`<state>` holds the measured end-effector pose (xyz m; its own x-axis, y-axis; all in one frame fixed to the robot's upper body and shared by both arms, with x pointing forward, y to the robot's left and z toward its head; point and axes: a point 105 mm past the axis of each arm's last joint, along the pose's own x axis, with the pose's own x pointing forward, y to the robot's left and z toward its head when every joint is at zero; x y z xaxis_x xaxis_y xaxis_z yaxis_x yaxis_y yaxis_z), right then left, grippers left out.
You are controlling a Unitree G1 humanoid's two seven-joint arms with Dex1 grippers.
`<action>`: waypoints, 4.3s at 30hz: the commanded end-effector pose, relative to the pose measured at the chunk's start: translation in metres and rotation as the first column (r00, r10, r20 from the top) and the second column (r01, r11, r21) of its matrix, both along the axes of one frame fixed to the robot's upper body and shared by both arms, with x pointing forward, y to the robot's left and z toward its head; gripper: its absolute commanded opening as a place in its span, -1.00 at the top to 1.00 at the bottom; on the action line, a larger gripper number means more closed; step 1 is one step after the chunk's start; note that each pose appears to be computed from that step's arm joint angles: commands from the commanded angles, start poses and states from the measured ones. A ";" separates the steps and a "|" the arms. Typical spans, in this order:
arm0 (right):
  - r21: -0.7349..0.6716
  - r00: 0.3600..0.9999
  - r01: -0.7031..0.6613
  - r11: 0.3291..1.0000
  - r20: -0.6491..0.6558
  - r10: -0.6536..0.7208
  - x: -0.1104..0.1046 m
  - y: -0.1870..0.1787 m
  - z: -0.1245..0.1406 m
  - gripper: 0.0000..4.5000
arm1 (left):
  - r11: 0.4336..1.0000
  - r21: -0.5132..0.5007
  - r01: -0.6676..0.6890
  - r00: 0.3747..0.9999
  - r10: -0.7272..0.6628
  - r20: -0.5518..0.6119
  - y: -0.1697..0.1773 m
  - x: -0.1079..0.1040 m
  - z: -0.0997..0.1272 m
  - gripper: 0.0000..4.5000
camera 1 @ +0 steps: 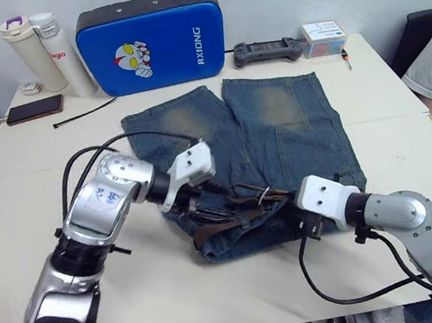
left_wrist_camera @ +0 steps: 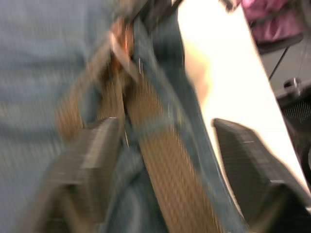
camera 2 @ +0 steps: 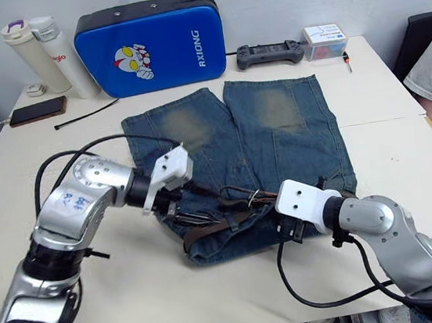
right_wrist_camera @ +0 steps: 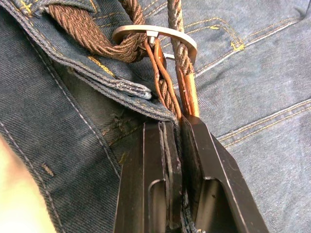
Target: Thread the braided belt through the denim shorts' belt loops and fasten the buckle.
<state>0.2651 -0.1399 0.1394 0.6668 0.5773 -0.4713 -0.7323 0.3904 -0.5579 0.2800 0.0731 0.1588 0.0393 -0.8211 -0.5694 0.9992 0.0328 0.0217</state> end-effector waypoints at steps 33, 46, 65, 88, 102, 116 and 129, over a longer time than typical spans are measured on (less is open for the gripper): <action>0.082 0.991 -0.012 0.997 -0.132 0.022 -0.027 -0.025 0.052 -0.97 | 0.991 0.130 -0.018 1.000 0.016 0.023 -0.009 0.001 -0.071 1.00; 0.295 0.955 0.126 0.947 -0.293 -0.036 -0.001 -0.003 0.037 -0.97 | 0.992 0.102 -0.070 0.998 0.070 0.003 -0.002 -0.004 -0.062 1.00; 0.321 0.907 0.169 0.932 -0.420 -0.020 0.017 0.011 0.011 -0.40 | 0.987 0.096 -0.127 0.991 0.122 0.049 -0.001 -0.001 -0.056 1.00; 0.173 0.986 0.016 0.985 -0.168 0.013 0.022 -0.004 0.042 0.97 | 0.987 0.096 -0.127 0.992 0.125 0.035 0.000 -0.003 -0.058 1.00; -0.048 0.980 0.188 0.981 -0.050 -0.190 -0.001 -0.088 0.041 0.97 | 0.993 0.115 -0.034 0.999 0.034 0.002 -0.005 -0.006 -0.064 1.00; -0.113 0.965 0.252 0.961 -0.048 -0.259 -0.029 -0.125 0.013 0.97 | 0.989 0.148 0.004 1.000 -0.005 0.003 0.001 -0.004 -0.066 1.00; 0.178 0.943 0.270 0.946 -0.248 -0.222 -0.035 -0.125 0.009 -0.60 | 0.996 0.085 0.012 0.999 -0.016 0.042 0.019 -0.007 -0.032 1.00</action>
<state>0.2295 -0.2643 0.1325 0.6771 0.4815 -0.5566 -0.6991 0.6570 -0.2821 0.2765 0.0925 0.1147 0.0562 -0.7530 -0.6556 0.9984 0.0367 0.0434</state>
